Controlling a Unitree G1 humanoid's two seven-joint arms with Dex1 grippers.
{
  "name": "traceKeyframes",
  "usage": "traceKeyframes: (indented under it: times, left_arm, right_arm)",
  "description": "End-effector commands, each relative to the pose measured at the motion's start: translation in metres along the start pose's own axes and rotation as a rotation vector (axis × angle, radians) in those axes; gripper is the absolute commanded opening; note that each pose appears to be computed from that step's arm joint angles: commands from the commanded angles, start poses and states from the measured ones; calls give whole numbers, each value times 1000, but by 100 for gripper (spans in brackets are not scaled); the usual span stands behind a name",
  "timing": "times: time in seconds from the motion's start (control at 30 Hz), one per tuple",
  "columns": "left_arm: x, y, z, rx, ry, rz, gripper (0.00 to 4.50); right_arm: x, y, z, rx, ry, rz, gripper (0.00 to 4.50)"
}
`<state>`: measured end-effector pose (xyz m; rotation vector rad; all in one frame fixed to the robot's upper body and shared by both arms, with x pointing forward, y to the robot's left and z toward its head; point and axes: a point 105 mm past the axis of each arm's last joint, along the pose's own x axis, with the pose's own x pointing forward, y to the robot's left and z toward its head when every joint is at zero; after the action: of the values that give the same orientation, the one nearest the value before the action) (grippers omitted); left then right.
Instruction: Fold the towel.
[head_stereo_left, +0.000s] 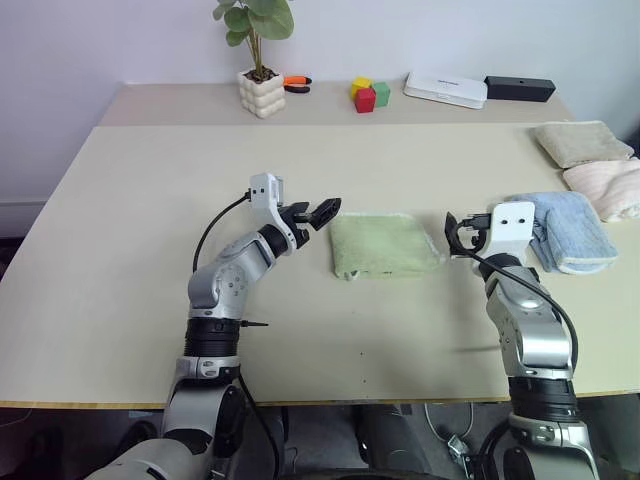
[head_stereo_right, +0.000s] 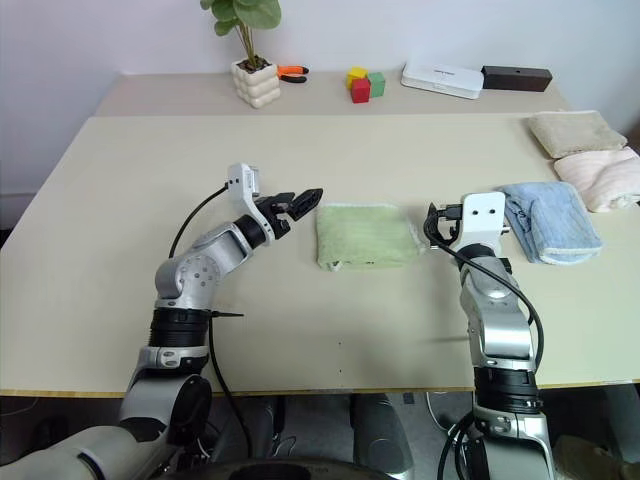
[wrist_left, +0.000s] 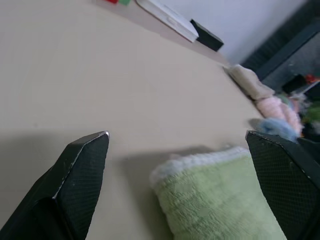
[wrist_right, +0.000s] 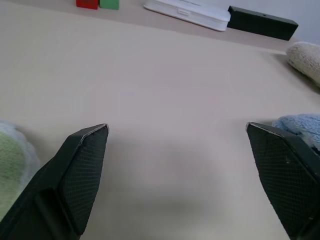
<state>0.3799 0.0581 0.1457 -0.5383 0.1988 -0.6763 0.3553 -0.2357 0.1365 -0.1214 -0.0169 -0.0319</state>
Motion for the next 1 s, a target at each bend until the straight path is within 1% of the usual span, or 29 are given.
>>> traceKeyframes:
  times: [0.03,0.07,0.13,0.2,0.23,0.3,0.4,0.47,0.57,0.73,0.93,1.0]
  left_arm:
    - [-15,-6,-2,-103,81,-68,446]
    - [-21,-3,-10,-134,148,-72,446]
    - [-32,-3,-24,-156,248,-104,446]
    - [-37,-3,-29,-174,286,-119,446]
    - [-39,-3,-32,-165,304,-122,446]
    - [-42,-5,-39,-182,349,-143,446]
    - [-44,-7,-52,-172,407,-156,446]
    - [-41,-9,-57,-182,411,-165,446]
    - [-36,-18,-65,-216,443,-201,446]
    - [-17,-28,-79,-241,464,-215,446]
    - [13,-40,-96,-277,483,-218,446]
    - [19,-43,-98,-317,479,-208,393]
  right_arm:
    - [-9,24,47,107,-126,331,448]
    - [-13,23,56,148,-135,407,448]
    - [-27,26,65,157,-122,568,448]
    - [-42,30,70,111,-102,701,448]
    - [-49,29,73,58,-107,741,448]
    - [-58,28,74,9,-93,799,448]
    - [-62,27,73,-20,-89,816,448]
    - [-64,29,73,-7,-87,825,448]
    - [-74,35,72,15,-61,890,448]
    - [-92,30,74,-25,-50,962,448]
    - [-94,19,79,-55,-55,937,448]
    - [-94,19,81,-56,-67,927,450]
